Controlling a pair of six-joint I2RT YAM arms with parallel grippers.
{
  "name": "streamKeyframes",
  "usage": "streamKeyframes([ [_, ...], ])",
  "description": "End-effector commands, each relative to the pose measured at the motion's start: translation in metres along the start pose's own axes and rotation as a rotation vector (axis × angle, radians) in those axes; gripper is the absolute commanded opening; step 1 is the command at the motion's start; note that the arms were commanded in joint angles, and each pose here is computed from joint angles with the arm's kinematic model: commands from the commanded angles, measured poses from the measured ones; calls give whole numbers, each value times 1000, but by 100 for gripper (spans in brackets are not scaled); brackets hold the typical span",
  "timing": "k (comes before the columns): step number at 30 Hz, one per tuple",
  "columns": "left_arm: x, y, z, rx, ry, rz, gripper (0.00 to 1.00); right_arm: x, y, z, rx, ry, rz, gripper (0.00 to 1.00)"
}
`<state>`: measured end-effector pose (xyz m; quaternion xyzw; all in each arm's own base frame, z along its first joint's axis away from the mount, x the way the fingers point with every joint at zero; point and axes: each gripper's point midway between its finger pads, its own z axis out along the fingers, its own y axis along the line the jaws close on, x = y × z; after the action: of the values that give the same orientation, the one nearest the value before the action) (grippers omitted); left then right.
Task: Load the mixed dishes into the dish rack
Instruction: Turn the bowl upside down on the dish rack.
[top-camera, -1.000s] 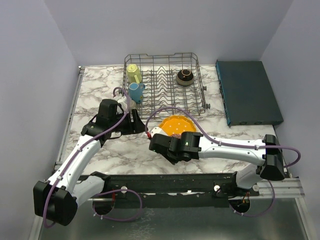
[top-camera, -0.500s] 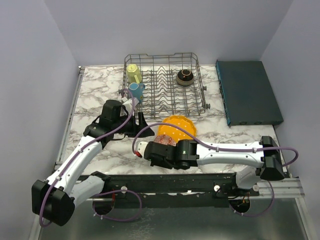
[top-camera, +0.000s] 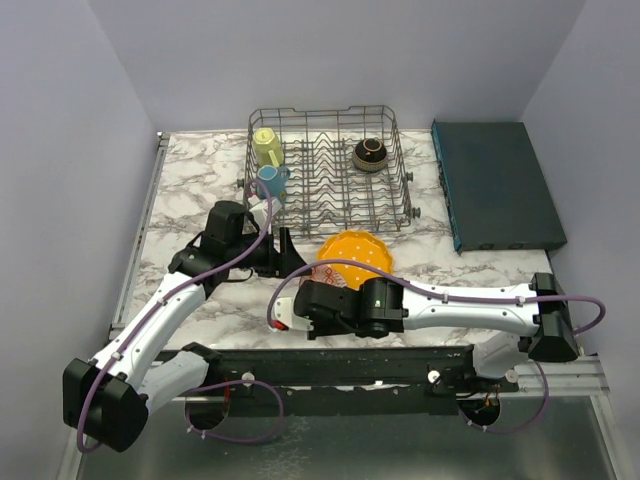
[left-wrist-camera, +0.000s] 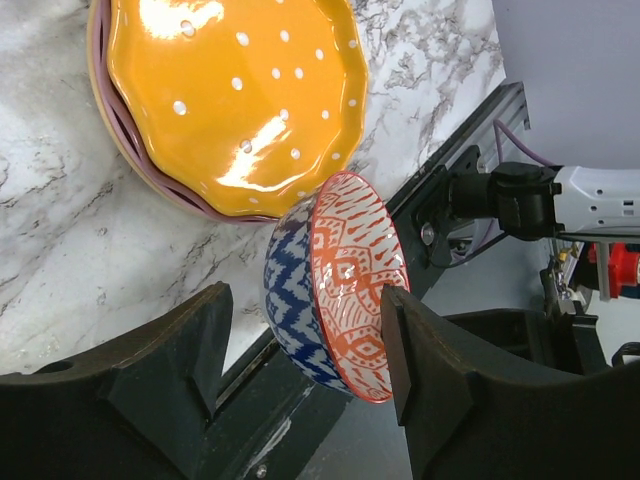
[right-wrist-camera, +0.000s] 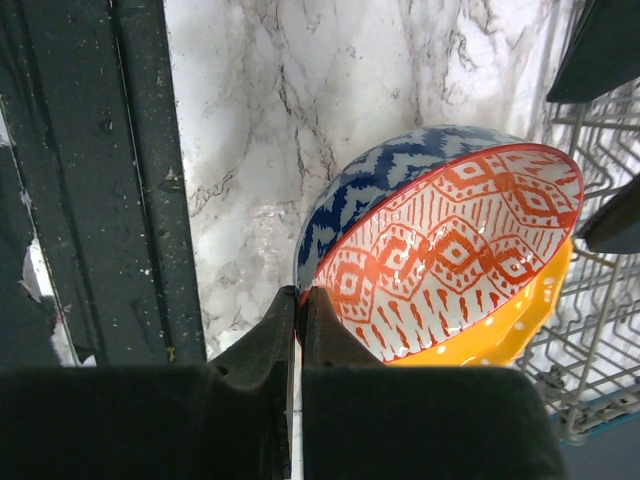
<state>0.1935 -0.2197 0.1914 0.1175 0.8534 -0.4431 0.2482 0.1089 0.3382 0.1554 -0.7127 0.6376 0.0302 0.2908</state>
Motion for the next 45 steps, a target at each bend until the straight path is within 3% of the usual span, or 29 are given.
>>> streamKeyframes([
  [1,5,-5,1,38,15,19,65,-12,-10,-15,21,-62,-93,1],
  [8,6,-3,3,33,23,11,54,-6,-13,-13,20,2,-130,0],
  [18,11,-2,8,40,55,-6,51,-13,-23,-23,43,8,-141,1],
  [23,12,0,10,28,57,-14,44,-15,-28,-27,58,14,-153,1],
  [34,12,2,11,21,57,-17,10,-19,-38,-34,109,-7,-142,2],
  [37,12,2,11,21,59,-19,0,-19,-44,-38,146,-25,-132,10],
  [41,12,3,11,19,60,-18,0,-20,-56,-44,224,-52,-106,36],
  [45,11,3,11,16,52,-12,0,-21,-69,-55,306,-96,-74,49],
])
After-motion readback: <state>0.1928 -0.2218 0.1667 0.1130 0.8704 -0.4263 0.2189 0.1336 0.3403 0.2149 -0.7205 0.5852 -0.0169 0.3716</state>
